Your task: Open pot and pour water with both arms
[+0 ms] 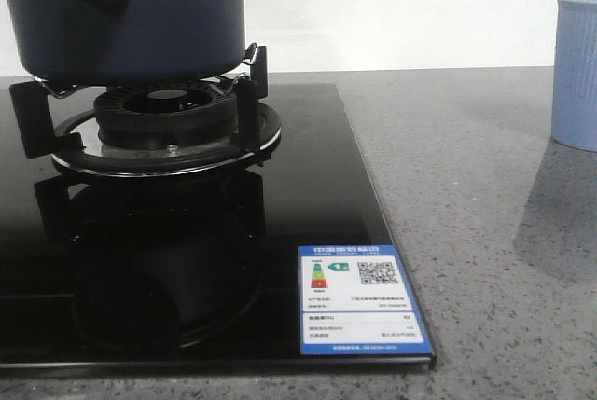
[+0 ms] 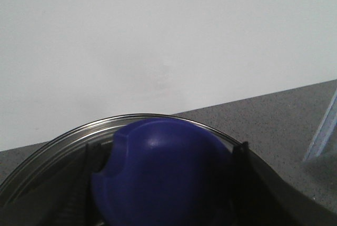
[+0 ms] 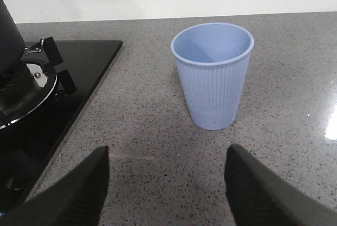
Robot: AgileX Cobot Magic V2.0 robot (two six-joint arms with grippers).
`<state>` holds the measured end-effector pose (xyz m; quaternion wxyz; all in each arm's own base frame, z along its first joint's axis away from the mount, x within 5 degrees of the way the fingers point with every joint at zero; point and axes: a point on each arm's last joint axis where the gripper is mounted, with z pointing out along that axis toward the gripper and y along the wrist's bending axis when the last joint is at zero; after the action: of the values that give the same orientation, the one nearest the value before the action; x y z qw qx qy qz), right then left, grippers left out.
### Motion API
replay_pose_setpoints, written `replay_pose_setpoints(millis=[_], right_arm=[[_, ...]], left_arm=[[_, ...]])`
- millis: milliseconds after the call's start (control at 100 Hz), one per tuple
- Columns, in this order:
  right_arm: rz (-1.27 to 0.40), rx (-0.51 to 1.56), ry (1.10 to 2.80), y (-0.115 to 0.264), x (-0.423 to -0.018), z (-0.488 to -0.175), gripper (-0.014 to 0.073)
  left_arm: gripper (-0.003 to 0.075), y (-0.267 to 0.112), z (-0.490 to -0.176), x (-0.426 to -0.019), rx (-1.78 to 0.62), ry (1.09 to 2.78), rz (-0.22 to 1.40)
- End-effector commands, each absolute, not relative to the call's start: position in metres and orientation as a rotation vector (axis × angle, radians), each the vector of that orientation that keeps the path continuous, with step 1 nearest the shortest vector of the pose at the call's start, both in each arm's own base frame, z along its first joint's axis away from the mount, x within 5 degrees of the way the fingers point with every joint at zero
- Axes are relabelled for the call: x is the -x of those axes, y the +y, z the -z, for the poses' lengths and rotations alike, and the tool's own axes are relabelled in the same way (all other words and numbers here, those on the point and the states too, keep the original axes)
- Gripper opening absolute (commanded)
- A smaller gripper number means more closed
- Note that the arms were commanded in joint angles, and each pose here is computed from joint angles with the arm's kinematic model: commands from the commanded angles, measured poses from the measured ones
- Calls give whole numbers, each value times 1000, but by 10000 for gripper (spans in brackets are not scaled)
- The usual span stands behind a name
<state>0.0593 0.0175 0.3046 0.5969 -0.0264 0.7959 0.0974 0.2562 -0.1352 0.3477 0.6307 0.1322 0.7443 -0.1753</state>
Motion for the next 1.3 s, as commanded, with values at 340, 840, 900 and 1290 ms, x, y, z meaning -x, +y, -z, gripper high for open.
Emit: replay_pose_setpoints(millis=[340,840,900,1290], right_arm=[[-183,-15,1733,11,-74,-293,429],[-134,-82,1772,5,-118,-275,429],[-127,-90,1799,4,-125,-271,429],[-100,-105,1831,3,-148,-262,429]], left_arm=[[372,-96,-414,-228,-163,1419,365],[372,-77,-437,-203,-137,1328,342],[372,-76,-438,-203,-137,1325,343],[372,-76,-438,-202,-144,1325,339]])
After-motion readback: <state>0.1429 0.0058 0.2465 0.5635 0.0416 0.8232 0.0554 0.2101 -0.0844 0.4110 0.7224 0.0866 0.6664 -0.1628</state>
